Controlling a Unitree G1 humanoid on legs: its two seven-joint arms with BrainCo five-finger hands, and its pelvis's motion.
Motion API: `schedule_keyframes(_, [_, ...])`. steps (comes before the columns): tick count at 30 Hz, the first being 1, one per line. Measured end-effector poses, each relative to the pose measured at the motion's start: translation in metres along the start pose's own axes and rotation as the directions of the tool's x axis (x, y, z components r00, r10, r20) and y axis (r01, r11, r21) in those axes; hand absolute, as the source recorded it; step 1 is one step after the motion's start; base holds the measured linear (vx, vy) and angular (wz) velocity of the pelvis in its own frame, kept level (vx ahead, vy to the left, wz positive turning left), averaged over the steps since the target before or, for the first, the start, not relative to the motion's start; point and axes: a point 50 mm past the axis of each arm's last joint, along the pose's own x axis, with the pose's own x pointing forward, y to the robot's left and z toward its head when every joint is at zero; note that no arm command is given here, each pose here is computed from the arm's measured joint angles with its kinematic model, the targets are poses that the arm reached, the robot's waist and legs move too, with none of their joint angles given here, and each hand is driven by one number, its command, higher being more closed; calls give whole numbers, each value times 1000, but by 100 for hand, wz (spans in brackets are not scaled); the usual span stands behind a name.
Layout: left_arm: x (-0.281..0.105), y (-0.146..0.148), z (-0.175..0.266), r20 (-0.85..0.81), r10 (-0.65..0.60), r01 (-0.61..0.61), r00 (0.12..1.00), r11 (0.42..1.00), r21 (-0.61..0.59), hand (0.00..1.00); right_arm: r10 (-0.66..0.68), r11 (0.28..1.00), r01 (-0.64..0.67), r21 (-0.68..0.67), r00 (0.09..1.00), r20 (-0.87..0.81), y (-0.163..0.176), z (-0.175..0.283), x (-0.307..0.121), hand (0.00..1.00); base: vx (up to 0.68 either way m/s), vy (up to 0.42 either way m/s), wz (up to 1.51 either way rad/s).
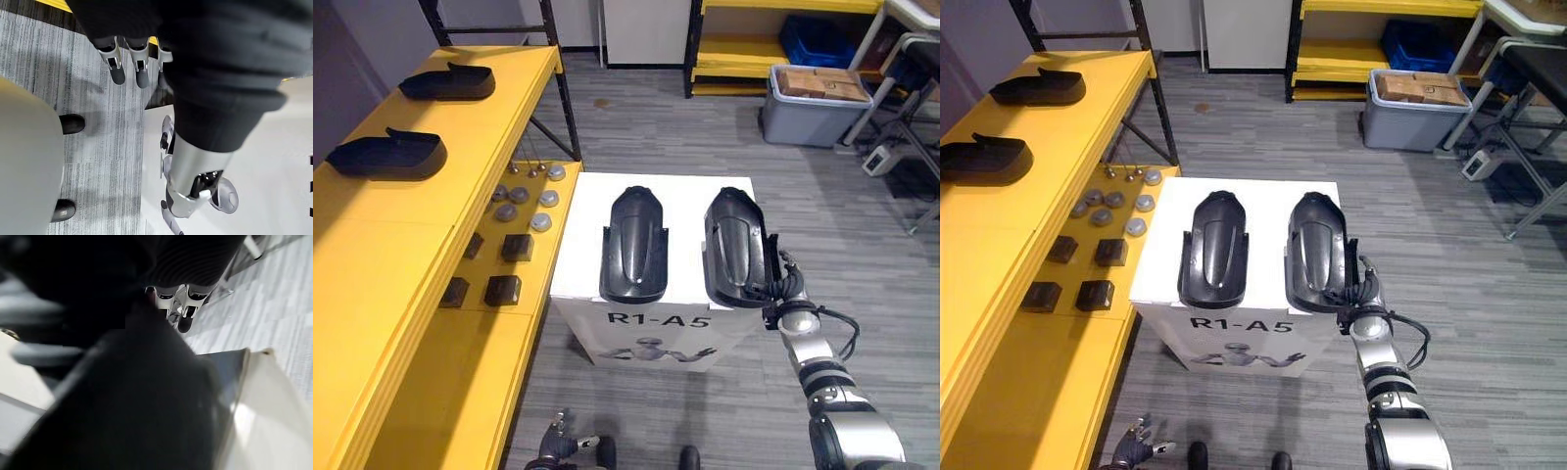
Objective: Walk over and take plastic housings, then place them on the shelf
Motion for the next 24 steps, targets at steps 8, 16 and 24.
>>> schedule_keyframes(8, [2,-3,3,7,-2,2,1000,1000,-12,0,-29,992,37,124,998,-63,-1,-1,4,100,1,0,0])
schedule_keyframes(16, [4,-3,9,26,2,-2,1000,1000,-12,0,-43,988,46,145,999,-21,-6,-6,-7,100,3,-2,-4])
schedule_keyframes(24, [0,8,44,189,59,-44,980,995,-85,0,-188,973,171,154,976,106,-39,-3,-32,100,0,0,0])
